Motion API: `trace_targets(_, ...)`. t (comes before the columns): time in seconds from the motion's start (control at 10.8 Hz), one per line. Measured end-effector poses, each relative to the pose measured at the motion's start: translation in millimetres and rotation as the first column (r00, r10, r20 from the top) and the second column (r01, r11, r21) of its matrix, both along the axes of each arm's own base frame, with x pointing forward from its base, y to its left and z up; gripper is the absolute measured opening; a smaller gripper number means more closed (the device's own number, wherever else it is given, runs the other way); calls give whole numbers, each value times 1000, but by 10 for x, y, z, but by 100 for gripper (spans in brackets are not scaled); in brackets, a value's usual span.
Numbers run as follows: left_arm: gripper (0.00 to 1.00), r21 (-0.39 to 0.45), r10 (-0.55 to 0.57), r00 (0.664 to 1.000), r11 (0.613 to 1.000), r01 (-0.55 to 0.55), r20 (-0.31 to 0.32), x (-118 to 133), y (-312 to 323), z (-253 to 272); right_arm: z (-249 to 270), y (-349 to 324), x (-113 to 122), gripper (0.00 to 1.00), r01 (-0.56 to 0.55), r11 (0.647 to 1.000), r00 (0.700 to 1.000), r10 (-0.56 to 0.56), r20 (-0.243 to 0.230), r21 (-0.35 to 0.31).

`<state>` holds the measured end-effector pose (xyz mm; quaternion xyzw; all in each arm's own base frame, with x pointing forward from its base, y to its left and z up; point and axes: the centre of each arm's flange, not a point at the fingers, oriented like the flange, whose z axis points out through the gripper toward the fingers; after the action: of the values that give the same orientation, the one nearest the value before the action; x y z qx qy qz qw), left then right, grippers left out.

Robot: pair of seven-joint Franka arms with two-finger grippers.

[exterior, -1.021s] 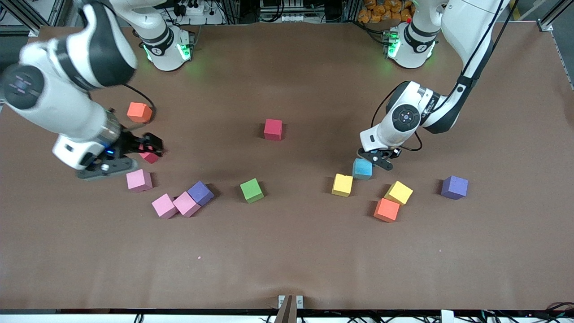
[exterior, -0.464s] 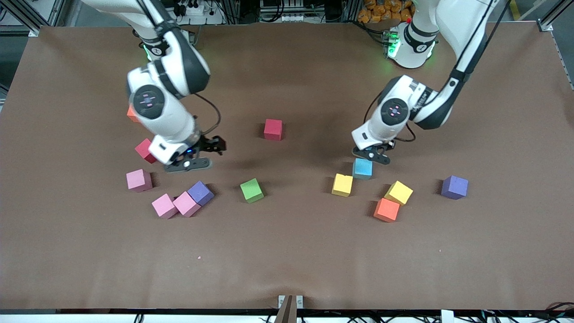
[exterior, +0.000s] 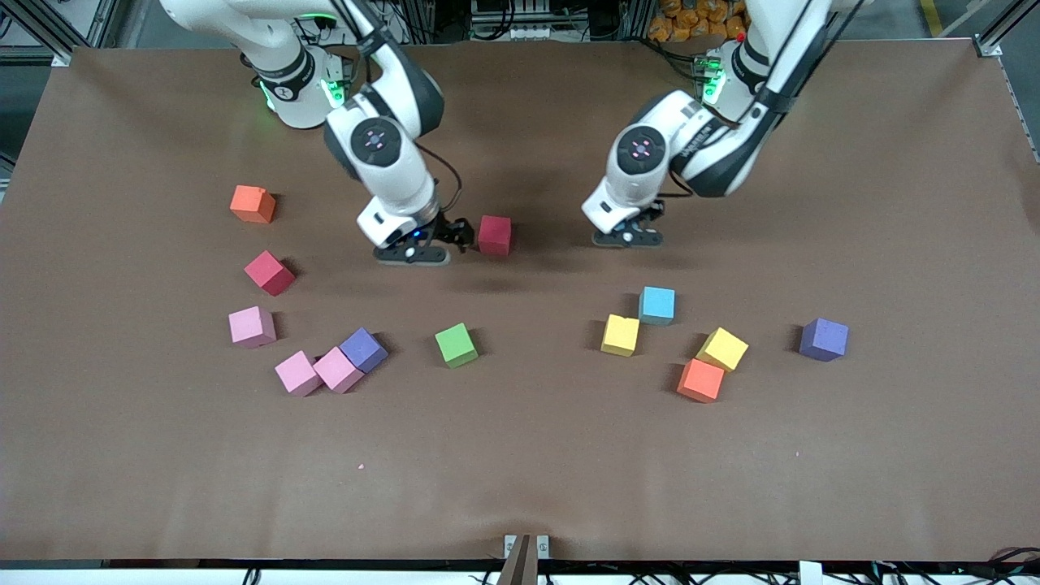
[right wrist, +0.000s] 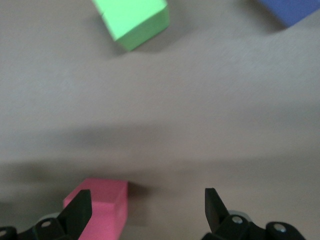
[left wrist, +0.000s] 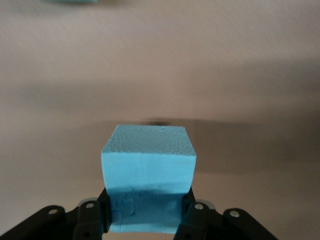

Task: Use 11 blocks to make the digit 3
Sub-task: 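Grasp the crimson block with the right gripper while the left gripper carries cyan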

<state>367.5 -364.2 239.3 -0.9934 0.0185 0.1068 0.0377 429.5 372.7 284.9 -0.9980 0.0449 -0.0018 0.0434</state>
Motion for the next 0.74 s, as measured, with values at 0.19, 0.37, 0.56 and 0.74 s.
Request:
trace_targets(0.19,54,-15,68,998,998,-68,-14,-252,-261,13,-161,297,-280,100,-1,1000,1000,0,25,29)
trace_targets(0.37,54,-16,116,993,993,-116,-15,-449,-437,-39,-442,489,-505,100,7,999,999,-9,35,50)
trace_targets(0.56,54,-9,135,991,991,-135,-24,-575,-527,-124,-566,531,-564,100,-10,999,999,9,33,41)
trace_targets(0.74,54,-12,143,989,990,-143,-45,-671,-594,-159,-585,550,-587,100,-18,999,999,16,32,39)
